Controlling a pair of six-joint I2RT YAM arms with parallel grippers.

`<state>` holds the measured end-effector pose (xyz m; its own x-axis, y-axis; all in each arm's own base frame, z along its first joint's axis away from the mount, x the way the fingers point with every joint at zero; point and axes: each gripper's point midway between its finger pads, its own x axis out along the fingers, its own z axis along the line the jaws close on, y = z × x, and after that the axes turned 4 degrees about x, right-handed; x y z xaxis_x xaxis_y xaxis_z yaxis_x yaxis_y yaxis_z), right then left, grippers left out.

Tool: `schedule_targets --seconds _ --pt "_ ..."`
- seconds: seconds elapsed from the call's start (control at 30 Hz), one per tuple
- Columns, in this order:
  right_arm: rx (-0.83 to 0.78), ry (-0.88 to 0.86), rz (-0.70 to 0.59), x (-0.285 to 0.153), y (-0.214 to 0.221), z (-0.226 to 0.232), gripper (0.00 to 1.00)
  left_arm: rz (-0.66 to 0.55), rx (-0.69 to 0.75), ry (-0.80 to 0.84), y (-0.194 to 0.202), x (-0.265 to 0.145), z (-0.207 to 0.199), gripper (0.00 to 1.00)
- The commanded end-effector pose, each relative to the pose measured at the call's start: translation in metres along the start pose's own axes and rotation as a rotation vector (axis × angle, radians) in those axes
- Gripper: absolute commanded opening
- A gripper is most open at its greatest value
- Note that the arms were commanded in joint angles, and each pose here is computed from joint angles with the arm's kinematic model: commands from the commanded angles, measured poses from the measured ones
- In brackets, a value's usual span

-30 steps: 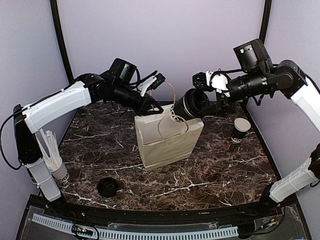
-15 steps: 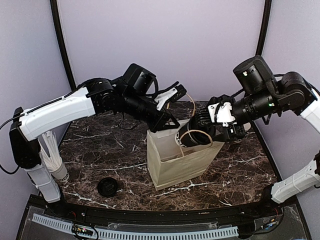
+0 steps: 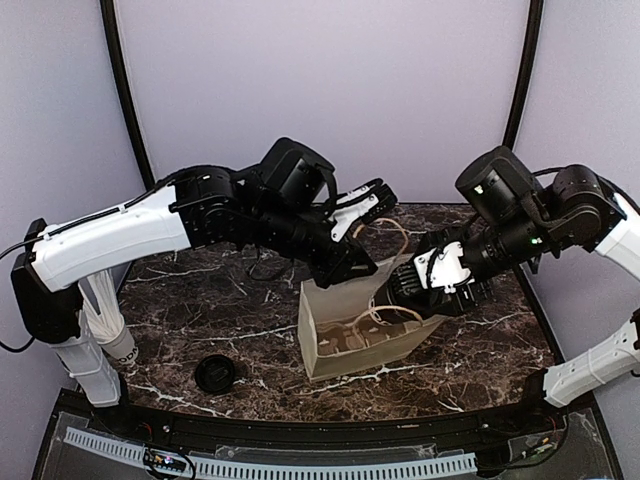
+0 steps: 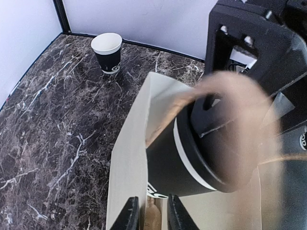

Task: Pack the takeout coffee

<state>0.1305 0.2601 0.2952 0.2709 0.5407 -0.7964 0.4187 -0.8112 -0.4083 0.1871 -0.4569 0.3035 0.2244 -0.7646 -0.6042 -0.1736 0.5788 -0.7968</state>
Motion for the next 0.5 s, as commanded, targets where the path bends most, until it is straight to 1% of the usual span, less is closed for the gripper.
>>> schedule_targets --seconds 0.0,0.03,0.07,0.13,0.2,0.23,0.27,0.33,0.4,0.43,0.47 --pt "-0.029 -0.014 0.031 0.001 0.004 0.011 0.26 -0.047 0.001 -0.006 -0.012 -0.015 -0.004 0.29" --pt "-0.035 -0.007 0.045 0.002 0.006 0.011 0.26 -0.050 0.004 -0.003 -0.014 -0.017 -0.005 0.36" --pt "-0.040 -0.008 0.052 0.003 0.007 0.012 0.26 -0.061 0.008 0.006 -0.018 -0.020 -0.007 0.40" --pt "-0.045 -0.011 0.060 0.003 0.009 0.014 0.26 -0.084 0.025 0.018 -0.025 -0.029 -0.011 0.51" --pt "-0.054 -0.013 0.066 0.003 0.011 0.016 0.25 -0.115 0.041 0.032 -0.036 -0.041 -0.017 0.58" --pt "-0.059 -0.011 0.073 0.002 0.013 0.017 0.25 -0.141 0.048 0.040 -0.044 -0.053 -0.021 0.60" --pt "-0.065 -0.010 0.082 0.003 0.015 0.017 0.25 -0.154 0.049 0.055 -0.048 -0.058 -0.024 0.65" --pt "-0.082 -0.011 0.105 0.005 0.020 0.020 0.25 -0.196 0.059 0.078 -0.057 -0.076 -0.030 0.71" --pt "-0.098 -0.014 0.122 0.006 0.024 0.023 0.24 -0.241 0.084 0.075 -0.064 -0.093 -0.032 0.72" --pt "-0.105 -0.015 0.128 0.006 0.025 0.024 0.24 -0.271 0.092 0.059 -0.066 -0.103 -0.031 0.74" --pt "-0.112 -0.014 0.129 0.006 0.024 0.024 0.24 -0.284 0.096 0.001 -0.065 -0.106 -0.021 0.78"
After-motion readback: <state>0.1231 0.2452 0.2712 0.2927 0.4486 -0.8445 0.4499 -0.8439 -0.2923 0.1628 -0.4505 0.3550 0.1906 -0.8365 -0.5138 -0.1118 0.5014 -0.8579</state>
